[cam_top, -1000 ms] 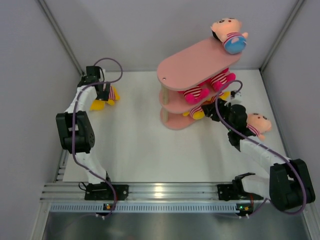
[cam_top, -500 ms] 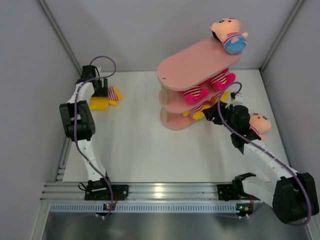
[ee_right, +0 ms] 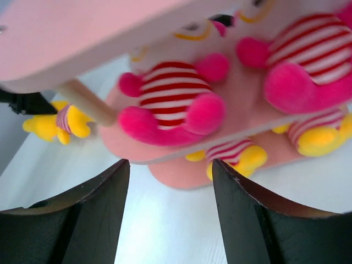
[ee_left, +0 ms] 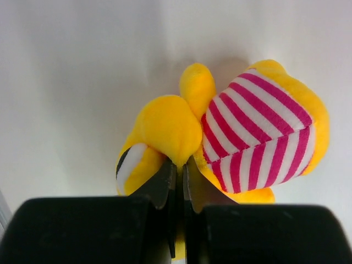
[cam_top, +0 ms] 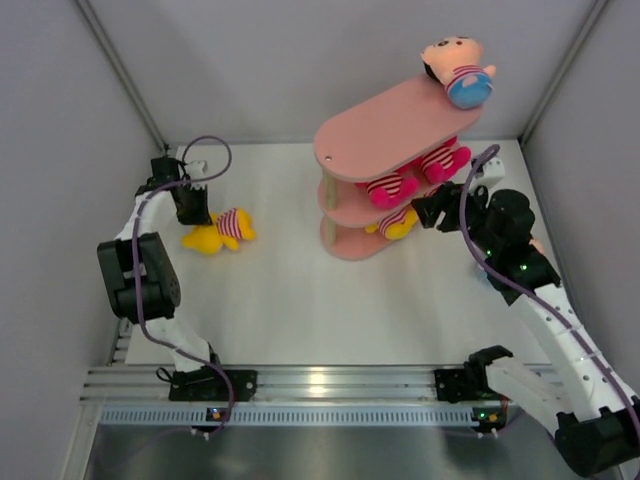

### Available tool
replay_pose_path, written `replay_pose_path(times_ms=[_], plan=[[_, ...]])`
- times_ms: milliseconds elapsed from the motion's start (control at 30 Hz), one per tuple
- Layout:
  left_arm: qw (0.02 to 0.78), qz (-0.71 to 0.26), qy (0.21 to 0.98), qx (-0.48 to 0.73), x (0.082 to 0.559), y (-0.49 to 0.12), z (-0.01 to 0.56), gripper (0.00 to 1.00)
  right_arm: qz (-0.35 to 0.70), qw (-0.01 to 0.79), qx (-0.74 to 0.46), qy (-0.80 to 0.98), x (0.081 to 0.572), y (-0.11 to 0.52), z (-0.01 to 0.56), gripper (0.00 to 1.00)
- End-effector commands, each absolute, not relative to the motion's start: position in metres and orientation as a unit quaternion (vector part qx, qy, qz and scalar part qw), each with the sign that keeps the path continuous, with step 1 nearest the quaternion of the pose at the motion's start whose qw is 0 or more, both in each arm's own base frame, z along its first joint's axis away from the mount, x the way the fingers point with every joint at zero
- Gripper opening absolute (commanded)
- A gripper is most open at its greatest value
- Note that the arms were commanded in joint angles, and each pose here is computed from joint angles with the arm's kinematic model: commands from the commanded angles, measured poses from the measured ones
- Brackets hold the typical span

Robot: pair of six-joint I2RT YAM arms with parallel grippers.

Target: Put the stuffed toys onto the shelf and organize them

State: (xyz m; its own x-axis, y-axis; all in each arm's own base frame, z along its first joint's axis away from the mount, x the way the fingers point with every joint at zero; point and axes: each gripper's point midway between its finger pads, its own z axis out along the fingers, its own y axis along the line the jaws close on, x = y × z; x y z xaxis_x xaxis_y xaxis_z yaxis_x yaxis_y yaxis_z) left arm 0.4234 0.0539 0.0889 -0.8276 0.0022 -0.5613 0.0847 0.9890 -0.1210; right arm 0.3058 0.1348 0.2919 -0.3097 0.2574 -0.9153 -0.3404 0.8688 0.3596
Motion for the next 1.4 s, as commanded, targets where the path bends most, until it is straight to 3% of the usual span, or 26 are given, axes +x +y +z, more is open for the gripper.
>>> replay_pose_path(times_ms=[0, 267, 467, 633, 1000, 1100, 1133, 1300, 1367], plan=[[0.341, -0.102, 0.926, 0.128, 0.381, 0.014, 0.144, 0.00, 0.264, 0.589, -0.133, 0.751, 0.278, 0.164, 0.334, 0.62], [0.444, -0.138, 0.840, 0.279, 0.284, -0.043, 0.209, 0.00, 0.470, 0.511, -0.259, 0.671, 0.210, 0.288, 0.388, 0.74], [0.445, -0.174, 0.836, 0.270, 0.242, -0.060, 0.232, 0.00, 0.557, 0.409, -0.298, 0.659, 0.158, 0.382, 0.364, 0.86], [0.468, -0.201, 0.816, 0.272, 0.222, -0.073, 0.259, 0.00, 0.641, 0.326, -0.230, 0.656, 0.156, 0.430, 0.341, 0.87], [0.473, -0.209, 0.811, 0.274, 0.206, -0.079, 0.269, 0.00, 0.652, 0.259, -0.195, 0.685, 0.170, 0.474, 0.300, 0.86], [0.475, -0.219, 0.806, 0.277, 0.206, -0.082, 0.273, 0.00, 0.652, 0.247, -0.198, 0.689, 0.169, 0.482, 0.293, 0.70], [0.475, -0.221, 0.805, 0.278, 0.206, -0.083, 0.273, 0.00, 0.653, 0.244, -0.201, 0.688, 0.168, 0.483, 0.292, 0.53], [0.472, -0.214, 0.811, 0.273, 0.208, -0.080, 0.270, 0.00, 0.650, 0.248, -0.215, 0.686, 0.165, 0.481, 0.292, 0.00], [0.470, -0.207, 0.815, 0.269, 0.208, -0.077, 0.268, 0.04, 0.639, 0.273, -0.239, 0.678, 0.164, 0.475, 0.297, 0.00]])
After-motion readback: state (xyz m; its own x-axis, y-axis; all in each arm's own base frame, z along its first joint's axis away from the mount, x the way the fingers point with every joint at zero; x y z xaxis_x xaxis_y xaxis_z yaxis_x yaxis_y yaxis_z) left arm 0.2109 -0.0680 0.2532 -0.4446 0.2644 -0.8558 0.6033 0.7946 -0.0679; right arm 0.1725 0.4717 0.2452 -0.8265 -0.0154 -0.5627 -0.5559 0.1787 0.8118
